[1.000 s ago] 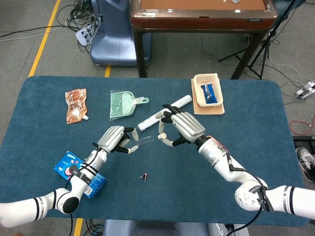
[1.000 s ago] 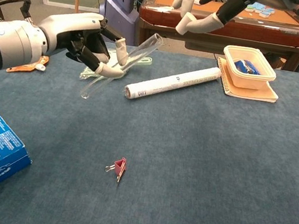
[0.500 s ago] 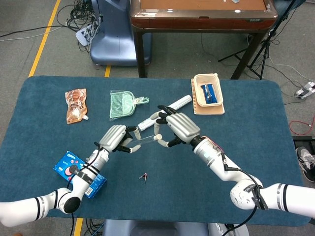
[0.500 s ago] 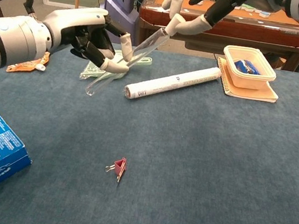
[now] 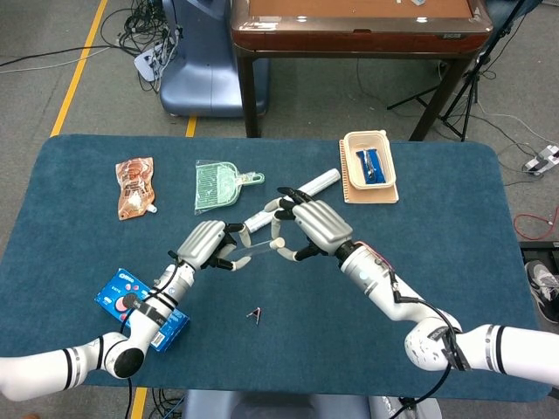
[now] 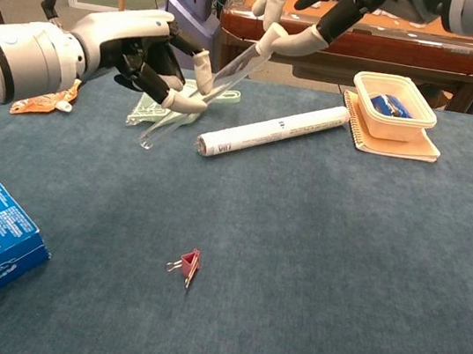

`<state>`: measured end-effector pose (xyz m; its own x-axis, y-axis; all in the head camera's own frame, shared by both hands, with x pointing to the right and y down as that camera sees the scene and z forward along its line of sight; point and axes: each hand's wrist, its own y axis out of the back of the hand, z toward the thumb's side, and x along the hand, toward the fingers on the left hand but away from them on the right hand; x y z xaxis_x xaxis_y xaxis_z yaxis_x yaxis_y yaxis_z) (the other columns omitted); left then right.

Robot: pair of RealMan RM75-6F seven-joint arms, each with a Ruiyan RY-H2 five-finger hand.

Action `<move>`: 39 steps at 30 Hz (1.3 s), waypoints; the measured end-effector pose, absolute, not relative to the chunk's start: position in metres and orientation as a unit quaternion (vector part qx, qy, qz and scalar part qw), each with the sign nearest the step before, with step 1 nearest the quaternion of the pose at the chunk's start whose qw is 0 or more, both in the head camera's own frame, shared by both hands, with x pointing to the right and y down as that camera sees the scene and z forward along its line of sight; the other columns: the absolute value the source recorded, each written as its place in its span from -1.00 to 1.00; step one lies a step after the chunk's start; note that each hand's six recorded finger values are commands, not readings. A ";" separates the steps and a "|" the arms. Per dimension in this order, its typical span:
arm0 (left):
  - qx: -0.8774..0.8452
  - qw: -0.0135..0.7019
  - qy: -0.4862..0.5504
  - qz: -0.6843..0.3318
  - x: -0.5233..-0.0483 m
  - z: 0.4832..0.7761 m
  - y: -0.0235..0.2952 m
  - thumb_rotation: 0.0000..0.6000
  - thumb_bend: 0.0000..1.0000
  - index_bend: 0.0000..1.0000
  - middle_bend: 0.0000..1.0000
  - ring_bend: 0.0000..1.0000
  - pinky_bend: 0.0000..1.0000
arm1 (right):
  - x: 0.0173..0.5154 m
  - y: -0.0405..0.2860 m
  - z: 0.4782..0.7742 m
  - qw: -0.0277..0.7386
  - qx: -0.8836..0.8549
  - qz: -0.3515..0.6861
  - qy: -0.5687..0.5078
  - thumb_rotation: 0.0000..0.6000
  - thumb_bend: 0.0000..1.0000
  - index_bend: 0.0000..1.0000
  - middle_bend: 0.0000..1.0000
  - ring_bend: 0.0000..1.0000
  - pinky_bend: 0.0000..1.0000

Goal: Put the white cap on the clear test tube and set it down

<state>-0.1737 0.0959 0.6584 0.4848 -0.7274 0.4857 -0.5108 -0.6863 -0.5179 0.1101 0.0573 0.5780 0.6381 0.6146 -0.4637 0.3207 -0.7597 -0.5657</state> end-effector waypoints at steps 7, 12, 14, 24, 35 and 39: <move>-0.851 0.135 0.372 -0.345 -0.174 0.657 0.093 1.00 -0.49 0.23 1.00 1.00 1.00 | 0.106 0.059 0.580 0.218 -0.880 0.321 -0.273 1.00 -0.21 0.29 -0.52 -1.00 -0.81; -0.854 0.125 0.374 -0.339 -0.175 0.653 0.092 1.00 -0.49 0.24 1.00 1.00 1.00 | 0.104 0.060 0.583 0.219 -0.881 0.317 -0.276 1.00 -0.21 0.29 -0.52 -1.00 -0.81; -0.854 0.123 0.374 -0.340 -0.175 0.652 0.092 1.00 -0.49 0.24 1.00 1.00 1.00 | 0.103 0.060 0.583 0.221 -0.880 0.317 -0.276 1.00 -0.21 0.29 -0.52 -1.00 -0.81; -0.857 0.115 0.370 -0.340 -0.175 0.651 0.091 1.00 -0.49 0.24 1.00 1.00 1.00 | 0.101 0.061 0.584 0.227 -0.879 0.316 -0.275 1.00 -0.21 0.29 -0.54 -1.00 -0.81; -0.855 0.127 0.366 -0.344 -0.177 0.648 0.092 1.00 -0.49 0.24 1.00 1.00 1.00 | 0.098 0.065 0.583 0.240 -0.880 0.309 -0.269 1.00 -0.65 -0.24 -0.71 -1.00 -0.86; -0.855 0.132 0.364 -0.346 -0.178 0.646 0.093 1.00 -0.49 0.24 1.00 1.00 1.00 | 0.099 0.066 0.580 0.242 -0.880 0.306 -0.270 1.00 -0.72 -0.37 -0.74 -1.00 -0.87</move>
<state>-0.1783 0.0933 0.6460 0.4955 -0.7132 0.4958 -0.5302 -0.7005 -0.4778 0.0993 0.0664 0.5803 0.6663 0.6238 -0.4086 0.3275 -0.7371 -0.5912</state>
